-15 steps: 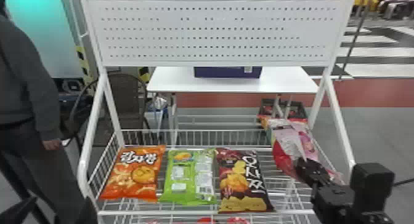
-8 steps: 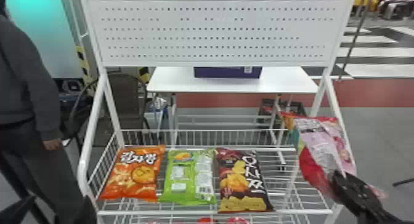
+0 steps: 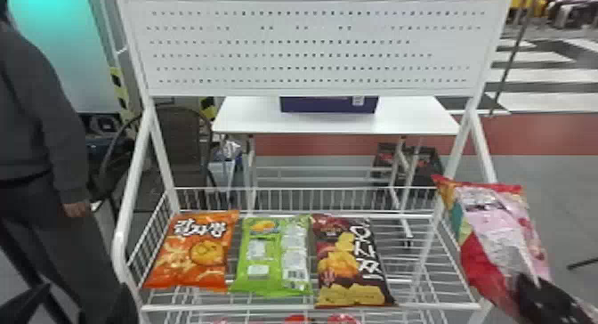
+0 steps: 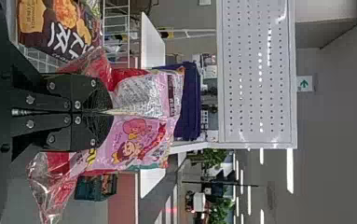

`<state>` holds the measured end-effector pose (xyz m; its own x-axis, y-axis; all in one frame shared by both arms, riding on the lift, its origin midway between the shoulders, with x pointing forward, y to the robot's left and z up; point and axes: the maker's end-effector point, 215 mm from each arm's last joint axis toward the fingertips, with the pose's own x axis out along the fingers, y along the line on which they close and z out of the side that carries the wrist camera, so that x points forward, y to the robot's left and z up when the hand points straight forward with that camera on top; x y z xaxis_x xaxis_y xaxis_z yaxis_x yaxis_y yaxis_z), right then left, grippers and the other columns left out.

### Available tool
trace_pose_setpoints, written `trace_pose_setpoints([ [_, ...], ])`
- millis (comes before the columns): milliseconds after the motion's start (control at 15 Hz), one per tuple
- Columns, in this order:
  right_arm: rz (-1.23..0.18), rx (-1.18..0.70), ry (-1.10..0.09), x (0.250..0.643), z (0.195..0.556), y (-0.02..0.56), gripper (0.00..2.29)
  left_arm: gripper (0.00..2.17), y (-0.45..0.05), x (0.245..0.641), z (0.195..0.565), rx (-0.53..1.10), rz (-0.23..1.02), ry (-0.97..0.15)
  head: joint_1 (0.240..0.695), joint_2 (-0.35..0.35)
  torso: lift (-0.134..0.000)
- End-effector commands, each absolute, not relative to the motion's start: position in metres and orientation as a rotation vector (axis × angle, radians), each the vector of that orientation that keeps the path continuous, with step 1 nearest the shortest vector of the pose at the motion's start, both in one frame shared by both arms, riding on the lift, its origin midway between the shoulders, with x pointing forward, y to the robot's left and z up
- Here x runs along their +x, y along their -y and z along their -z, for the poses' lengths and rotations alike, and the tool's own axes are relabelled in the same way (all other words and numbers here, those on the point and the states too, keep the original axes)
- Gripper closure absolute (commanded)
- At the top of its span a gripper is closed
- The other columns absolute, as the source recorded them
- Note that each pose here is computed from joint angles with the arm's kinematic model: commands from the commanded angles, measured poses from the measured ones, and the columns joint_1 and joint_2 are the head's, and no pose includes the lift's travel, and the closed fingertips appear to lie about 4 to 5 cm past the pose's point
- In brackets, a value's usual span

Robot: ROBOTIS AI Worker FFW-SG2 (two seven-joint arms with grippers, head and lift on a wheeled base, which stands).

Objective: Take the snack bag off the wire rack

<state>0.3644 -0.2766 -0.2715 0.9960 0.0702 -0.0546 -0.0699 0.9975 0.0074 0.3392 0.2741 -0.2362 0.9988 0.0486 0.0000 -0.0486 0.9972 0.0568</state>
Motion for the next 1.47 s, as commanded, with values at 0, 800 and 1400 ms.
trace_pose_setpoints([
  [0,-0.076,0.003,-0.051,0.3613,0.2674,0.2730,2.24,0.16,-0.2741,0.3392,0.2361,0.057,-0.049,-0.001,0.499,0.000,0.000],
  [800,-0.079,0.001,-0.034,0.3567,0.2616,0.2673,2.24,0.16,-0.2757,0.3393,0.2373,0.058,-0.049,-0.004,0.499,0.000,0.000],
  [1400,-0.080,0.001,-0.041,0.3547,0.2635,0.2669,2.24,0.16,-0.2785,0.3402,0.2372,0.062,-0.052,-0.002,0.499,0.000,0.000],
])
